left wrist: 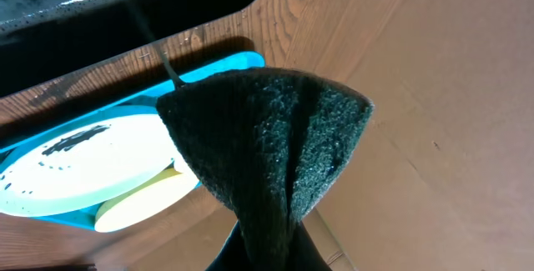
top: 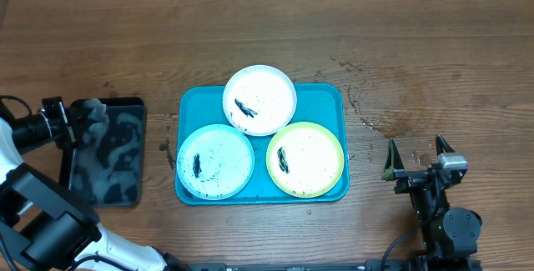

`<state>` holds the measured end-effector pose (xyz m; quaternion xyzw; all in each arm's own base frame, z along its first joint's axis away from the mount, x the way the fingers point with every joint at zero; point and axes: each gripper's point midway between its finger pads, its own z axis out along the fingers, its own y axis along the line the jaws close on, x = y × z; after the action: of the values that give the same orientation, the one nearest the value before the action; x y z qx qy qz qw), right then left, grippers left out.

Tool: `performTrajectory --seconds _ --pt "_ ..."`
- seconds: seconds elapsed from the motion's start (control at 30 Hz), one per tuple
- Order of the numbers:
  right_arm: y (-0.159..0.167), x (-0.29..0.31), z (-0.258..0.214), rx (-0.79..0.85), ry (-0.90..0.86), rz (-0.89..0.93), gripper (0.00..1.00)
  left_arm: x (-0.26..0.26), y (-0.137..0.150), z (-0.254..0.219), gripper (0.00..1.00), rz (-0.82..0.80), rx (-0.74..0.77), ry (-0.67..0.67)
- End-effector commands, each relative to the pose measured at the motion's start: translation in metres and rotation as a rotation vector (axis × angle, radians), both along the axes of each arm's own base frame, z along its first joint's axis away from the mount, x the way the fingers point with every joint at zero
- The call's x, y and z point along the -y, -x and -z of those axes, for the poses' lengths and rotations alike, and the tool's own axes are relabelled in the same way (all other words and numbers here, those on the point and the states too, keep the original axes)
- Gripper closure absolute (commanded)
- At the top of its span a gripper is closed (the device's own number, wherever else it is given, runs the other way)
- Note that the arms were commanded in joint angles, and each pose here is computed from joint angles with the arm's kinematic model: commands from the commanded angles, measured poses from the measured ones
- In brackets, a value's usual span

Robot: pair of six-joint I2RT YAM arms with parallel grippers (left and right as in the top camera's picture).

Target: Clean dirty plates on tray and stack at the side

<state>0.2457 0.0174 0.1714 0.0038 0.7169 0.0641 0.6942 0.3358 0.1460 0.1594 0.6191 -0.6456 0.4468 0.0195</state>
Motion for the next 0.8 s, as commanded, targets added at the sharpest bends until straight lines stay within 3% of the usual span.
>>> performTrajectory --seconds 0.0,0.37,0.6,0.77 --pt "0.000 0.003 0.002 0.001 0.001 0.014 0.00 -0.005 -0.003 -0.007 0.96 -0.016 0.010 -0.005" --pt "0.000 0.003 0.002 0.002 0.001 0.013 0.00 -0.008 0.002 0.000 0.94 -0.007 -0.026 -0.047" --pt "0.000 0.003 0.002 0.001 0.001 0.013 0.00 -0.020 0.012 0.021 0.96 0.178 0.029 -0.276" --pt "0.000 0.003 0.002 0.001 0.001 0.014 0.00 -0.009 0.024 0.062 0.96 0.208 -0.062 -0.213"
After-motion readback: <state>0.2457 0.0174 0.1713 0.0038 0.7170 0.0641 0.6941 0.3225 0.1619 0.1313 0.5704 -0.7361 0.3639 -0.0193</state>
